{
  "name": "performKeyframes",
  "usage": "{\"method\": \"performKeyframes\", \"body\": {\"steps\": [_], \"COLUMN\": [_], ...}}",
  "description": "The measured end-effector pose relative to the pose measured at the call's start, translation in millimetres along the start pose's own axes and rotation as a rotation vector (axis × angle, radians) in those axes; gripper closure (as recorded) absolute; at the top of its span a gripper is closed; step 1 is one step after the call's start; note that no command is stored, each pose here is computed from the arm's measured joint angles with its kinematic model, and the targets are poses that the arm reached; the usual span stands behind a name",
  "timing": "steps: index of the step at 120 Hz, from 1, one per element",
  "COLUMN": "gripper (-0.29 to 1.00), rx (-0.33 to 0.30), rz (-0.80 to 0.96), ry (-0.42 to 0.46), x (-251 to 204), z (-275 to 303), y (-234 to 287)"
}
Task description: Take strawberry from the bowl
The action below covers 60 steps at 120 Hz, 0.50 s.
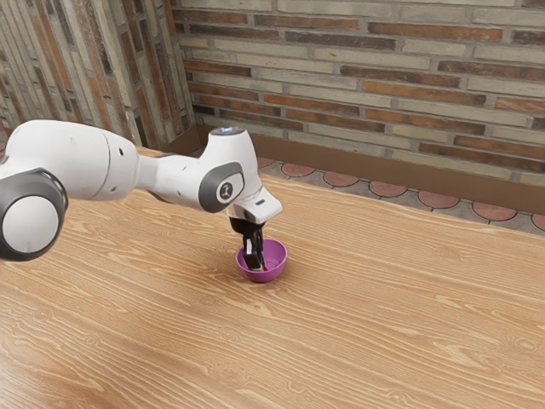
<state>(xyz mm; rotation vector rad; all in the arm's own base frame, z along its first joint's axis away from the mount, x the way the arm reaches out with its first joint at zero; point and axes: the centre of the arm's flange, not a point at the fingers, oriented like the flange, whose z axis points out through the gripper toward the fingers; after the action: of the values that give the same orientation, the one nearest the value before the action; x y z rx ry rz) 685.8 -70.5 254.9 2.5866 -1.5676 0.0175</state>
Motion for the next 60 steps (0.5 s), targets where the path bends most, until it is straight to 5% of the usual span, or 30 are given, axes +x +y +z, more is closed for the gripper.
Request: {"method": "performKeyframes", "body": {"steps": [60], "gripper": [0.63], "rx": [0.021], "rz": [-0.01], "ry": [0.008], "x": [1.7], "z": [-3.4], "y": [-1.4]}}
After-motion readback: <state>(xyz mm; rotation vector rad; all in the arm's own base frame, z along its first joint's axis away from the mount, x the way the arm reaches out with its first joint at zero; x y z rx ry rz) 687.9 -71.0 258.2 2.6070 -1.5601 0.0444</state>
